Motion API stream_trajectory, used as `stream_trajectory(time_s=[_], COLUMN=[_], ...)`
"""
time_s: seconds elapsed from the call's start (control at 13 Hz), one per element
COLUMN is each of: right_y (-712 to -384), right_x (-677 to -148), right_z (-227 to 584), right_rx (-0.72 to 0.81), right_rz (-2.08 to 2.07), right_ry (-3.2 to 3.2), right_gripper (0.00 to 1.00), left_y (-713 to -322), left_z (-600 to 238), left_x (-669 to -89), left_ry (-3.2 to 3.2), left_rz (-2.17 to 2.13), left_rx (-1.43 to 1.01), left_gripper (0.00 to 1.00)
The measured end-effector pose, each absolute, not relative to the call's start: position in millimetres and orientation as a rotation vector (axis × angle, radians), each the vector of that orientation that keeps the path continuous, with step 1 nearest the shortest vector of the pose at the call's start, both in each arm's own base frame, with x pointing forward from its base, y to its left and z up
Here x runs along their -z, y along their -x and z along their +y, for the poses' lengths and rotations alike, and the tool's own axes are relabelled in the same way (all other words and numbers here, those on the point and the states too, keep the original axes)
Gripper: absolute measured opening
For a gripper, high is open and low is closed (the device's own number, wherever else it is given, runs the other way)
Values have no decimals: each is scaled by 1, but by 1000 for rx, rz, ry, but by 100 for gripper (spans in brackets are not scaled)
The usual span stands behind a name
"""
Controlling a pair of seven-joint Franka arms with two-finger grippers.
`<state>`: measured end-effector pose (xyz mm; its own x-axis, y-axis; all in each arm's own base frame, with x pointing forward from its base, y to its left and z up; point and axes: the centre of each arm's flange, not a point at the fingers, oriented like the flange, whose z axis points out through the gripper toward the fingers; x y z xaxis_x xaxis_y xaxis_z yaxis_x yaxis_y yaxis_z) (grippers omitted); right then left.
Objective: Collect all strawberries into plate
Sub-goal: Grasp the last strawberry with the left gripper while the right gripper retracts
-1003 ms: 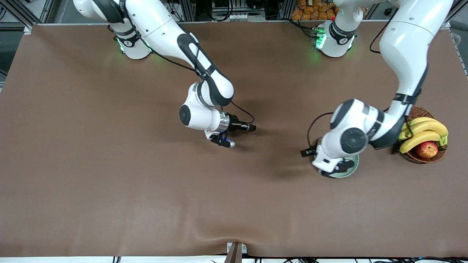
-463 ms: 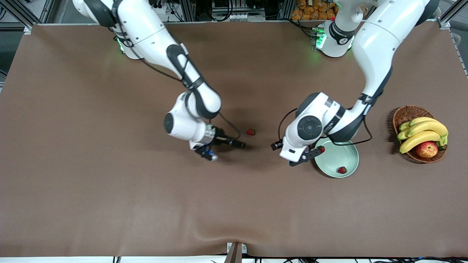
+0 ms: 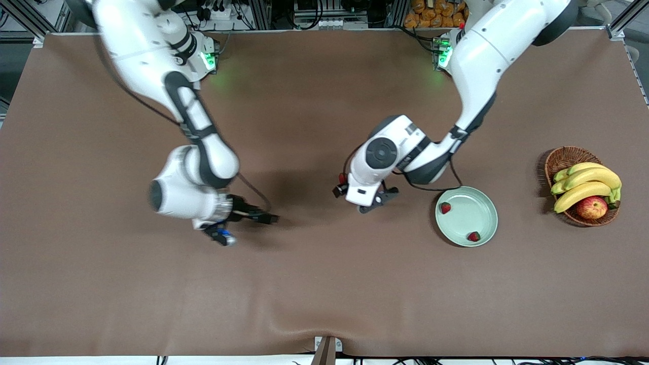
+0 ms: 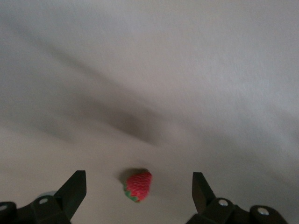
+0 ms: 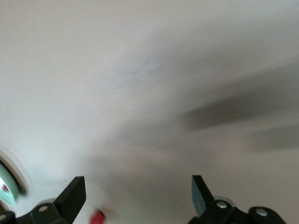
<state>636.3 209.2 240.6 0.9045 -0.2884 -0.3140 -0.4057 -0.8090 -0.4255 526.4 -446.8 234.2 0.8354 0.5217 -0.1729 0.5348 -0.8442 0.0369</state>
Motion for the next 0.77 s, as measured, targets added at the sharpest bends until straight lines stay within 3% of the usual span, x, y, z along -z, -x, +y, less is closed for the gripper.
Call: stream_trajectory(time_s=[0.31,0.62,0.77], right_y=[-642,-629,-614], right_x=[-352,-453,-499], right_z=[91,55,38], right_rx=[-362,-252,-217], right_rz=[350,255,261], right_ry=[2802,2997,3030], right_gripper=[100,100,100], left_y=[-512,-491,-482], left_z=[-460,-476,-481], left_x=[-222,-197,-184], left_ry=[-2911,-2967,-3021], left_rz=[989,940,867], left_rx=[262,275,228], left_gripper=[100,99,93])
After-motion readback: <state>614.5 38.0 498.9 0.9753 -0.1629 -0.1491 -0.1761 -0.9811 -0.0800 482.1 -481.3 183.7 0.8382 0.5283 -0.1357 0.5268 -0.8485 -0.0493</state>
